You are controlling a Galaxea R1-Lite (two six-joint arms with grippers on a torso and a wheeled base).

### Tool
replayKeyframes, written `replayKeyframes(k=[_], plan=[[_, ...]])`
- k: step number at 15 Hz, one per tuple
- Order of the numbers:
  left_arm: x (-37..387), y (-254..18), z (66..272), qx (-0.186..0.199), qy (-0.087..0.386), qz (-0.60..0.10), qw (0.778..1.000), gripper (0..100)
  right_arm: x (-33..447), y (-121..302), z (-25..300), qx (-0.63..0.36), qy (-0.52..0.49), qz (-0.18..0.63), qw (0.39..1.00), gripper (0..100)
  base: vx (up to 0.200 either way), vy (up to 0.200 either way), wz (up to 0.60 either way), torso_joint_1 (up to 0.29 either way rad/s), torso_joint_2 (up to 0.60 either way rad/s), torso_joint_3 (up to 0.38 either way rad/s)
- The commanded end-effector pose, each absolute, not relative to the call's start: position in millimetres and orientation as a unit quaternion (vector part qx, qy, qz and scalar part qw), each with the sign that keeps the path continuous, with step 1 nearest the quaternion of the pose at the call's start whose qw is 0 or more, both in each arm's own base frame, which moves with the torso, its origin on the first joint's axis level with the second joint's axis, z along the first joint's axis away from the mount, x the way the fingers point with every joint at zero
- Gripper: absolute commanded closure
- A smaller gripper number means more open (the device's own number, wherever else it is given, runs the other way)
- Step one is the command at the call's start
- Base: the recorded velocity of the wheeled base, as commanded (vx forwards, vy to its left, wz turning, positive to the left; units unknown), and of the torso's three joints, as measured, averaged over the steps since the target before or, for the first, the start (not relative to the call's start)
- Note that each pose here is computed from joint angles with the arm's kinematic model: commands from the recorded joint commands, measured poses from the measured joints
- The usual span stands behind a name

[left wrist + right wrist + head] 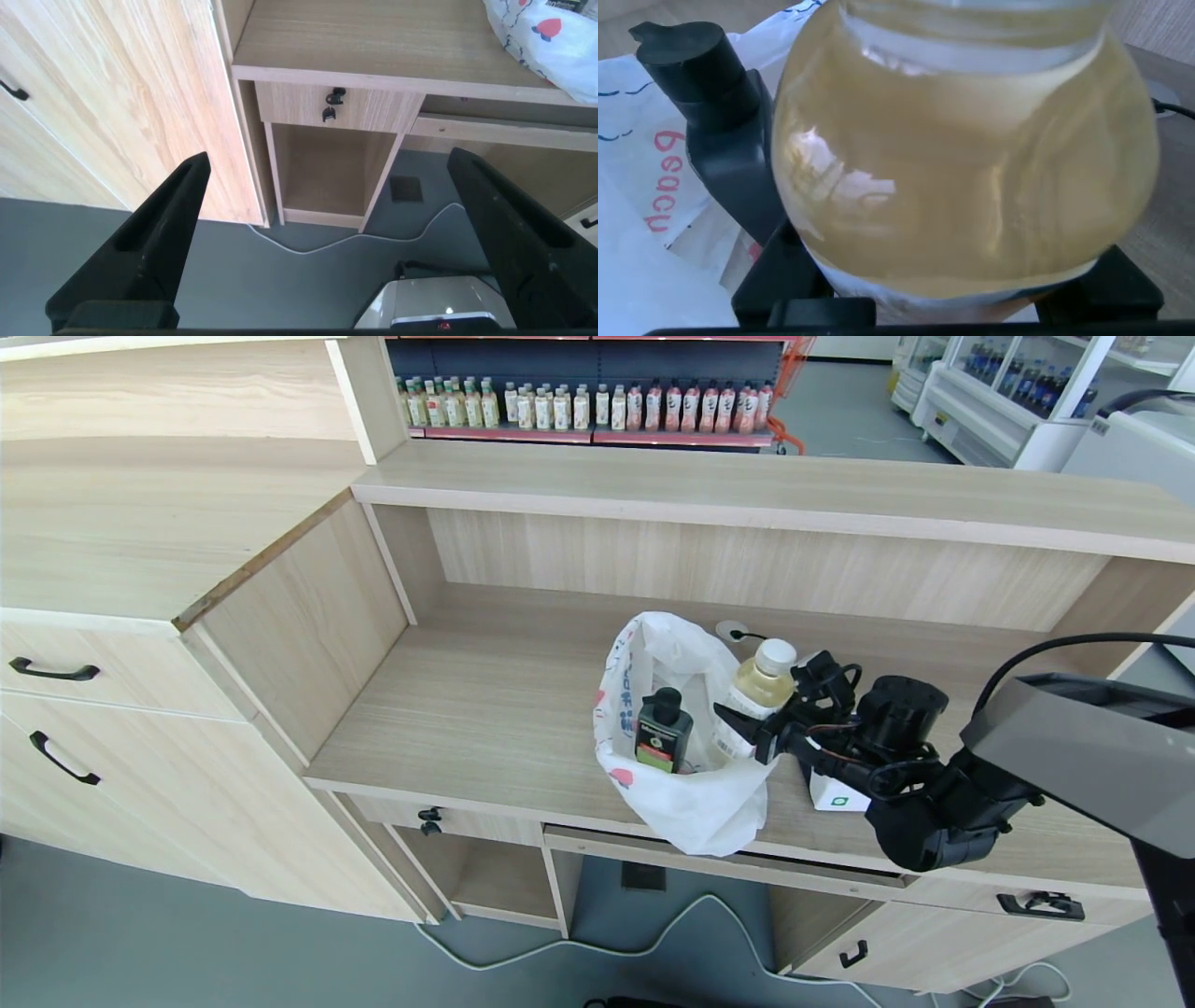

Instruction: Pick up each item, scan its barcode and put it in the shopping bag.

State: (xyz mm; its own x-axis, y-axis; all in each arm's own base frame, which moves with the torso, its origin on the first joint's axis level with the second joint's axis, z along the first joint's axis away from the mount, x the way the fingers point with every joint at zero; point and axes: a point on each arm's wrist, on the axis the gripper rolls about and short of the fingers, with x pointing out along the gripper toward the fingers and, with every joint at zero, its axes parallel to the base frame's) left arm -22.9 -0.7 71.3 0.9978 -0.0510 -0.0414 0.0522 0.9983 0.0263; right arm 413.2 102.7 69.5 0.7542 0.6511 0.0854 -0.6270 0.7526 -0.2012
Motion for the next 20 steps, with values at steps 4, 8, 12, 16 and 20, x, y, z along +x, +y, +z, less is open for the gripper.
replayKeyframes(k=[4, 8, 12, 16, 20], plan=[[-22.9, -0.7, 71.2, 0.014, 0.02, -0.026, 0.999, 0, 414.3, 103.2, 63.0, -0.084, -0.069, 0.343, 0.933, 0, 0.0, 0.0, 0.0, 0.0, 0.0, 0.0], [-22.9, -0.7, 71.2, 0.014, 0.02, -0.026, 0.999, 0, 413.7, 102.4, 72.5, -0.085, -0.081, 0.341, 0.933, 0, 0.0, 0.0, 0.0, 0.0, 0.0, 0.0], [-22.9, -0.7, 71.2, 0.013, 0.02, -0.026, 0.999, 0, 406.6, 89.7, 108.0, -0.087, -0.112, 0.325, 0.935, 0, 0.0, 0.0, 0.0, 0.0, 0.0, 0.0], [-22.9, -0.7, 71.2, 0.014, 0.02, -0.026, 0.999, 0, 338.3, 75.7, 186.1, -0.069, -0.112, 0.322, 0.938, 0, 0.0, 0.0, 0.0, 0.0, 0.0, 0.0], [-22.9, -0.7, 71.2, 0.014, 0.02, -0.026, 0.999, 0, 214.6, 44.8, 242.0, -0.029, -0.021, 0.238, 0.971, 0, 0.0, 0.0, 0.0, 0.0, 0.0, 0.0]])
